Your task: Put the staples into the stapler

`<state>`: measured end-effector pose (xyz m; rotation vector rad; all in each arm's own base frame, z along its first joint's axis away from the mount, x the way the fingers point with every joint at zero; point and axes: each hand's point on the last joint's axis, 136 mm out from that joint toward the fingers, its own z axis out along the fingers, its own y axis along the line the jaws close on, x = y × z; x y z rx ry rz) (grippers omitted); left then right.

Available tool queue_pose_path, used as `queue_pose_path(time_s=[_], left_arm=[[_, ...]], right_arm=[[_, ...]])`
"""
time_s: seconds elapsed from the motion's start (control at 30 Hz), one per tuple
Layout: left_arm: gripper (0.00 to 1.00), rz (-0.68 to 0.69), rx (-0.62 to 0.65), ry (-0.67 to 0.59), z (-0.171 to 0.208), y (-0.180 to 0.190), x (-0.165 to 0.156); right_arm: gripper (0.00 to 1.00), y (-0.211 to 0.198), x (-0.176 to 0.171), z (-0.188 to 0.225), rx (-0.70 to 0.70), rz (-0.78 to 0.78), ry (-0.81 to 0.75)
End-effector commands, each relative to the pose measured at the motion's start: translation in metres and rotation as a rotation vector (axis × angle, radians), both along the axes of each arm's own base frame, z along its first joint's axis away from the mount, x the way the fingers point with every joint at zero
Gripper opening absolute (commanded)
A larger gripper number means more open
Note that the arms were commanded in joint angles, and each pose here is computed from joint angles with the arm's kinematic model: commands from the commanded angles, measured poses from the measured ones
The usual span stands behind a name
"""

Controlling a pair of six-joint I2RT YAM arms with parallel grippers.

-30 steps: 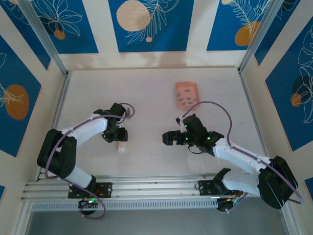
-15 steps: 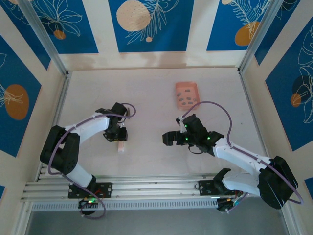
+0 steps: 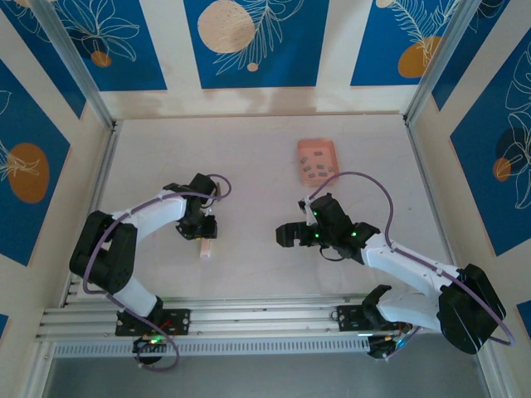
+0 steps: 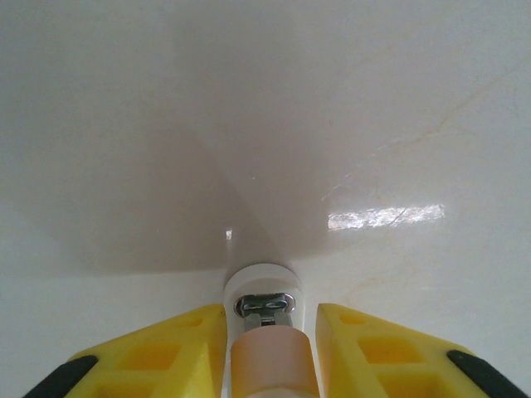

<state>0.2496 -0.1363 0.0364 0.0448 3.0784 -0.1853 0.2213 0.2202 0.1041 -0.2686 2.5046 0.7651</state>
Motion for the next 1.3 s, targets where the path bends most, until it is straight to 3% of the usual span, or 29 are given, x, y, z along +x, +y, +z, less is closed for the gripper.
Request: queue_pose_path(time_s=[0.0,0.3,0.47,0.6,0.77,0.93,1.1,1.27], left_arm=[[0.31,0.0,-0.022,0.01,0.003,-0.007,0.001],[0.22,-0.01,-0.024,-0.003,0.009,-0.008,0.002],[0.16,-0.053,-0.083,-0.109,0.04,-0.018,0.012],[0.08,-0.155,-0.187,-0.312,0.082,-0.038,0.027],[0.06,-0.336,-0.423,-0.686,0.147,-0.072,0.038],[0.01,-0.63,-0.622,-1.028,0.202,-0.102,0.021],[0.0,-0.876,-0.736,-1.193,0.229,-0.122,-0.001],[0.0,-1.085,-0.793,-1.293,0.235,-0.134,-0.02]], right_arm=[[0.99,0.004,-0.001,0.01,0.015,0.017,-0.012],[0.99,0.003,0.0,0.015,0.016,0.009,-0.028],[0.99,0.002,0.004,0.026,0.034,-0.004,-0.049],[0.99,0.003,0.012,0.037,0.051,-0.023,-0.049],[1.0,0.006,0.021,0.055,0.084,-0.016,-0.031],[0.99,0.011,0.03,0.086,0.152,0.024,-0.073],[0.86,0.024,0.023,0.114,0.239,0.137,-0.091],[0.82,0.034,0.013,0.13,0.281,0.214,-0.109]])
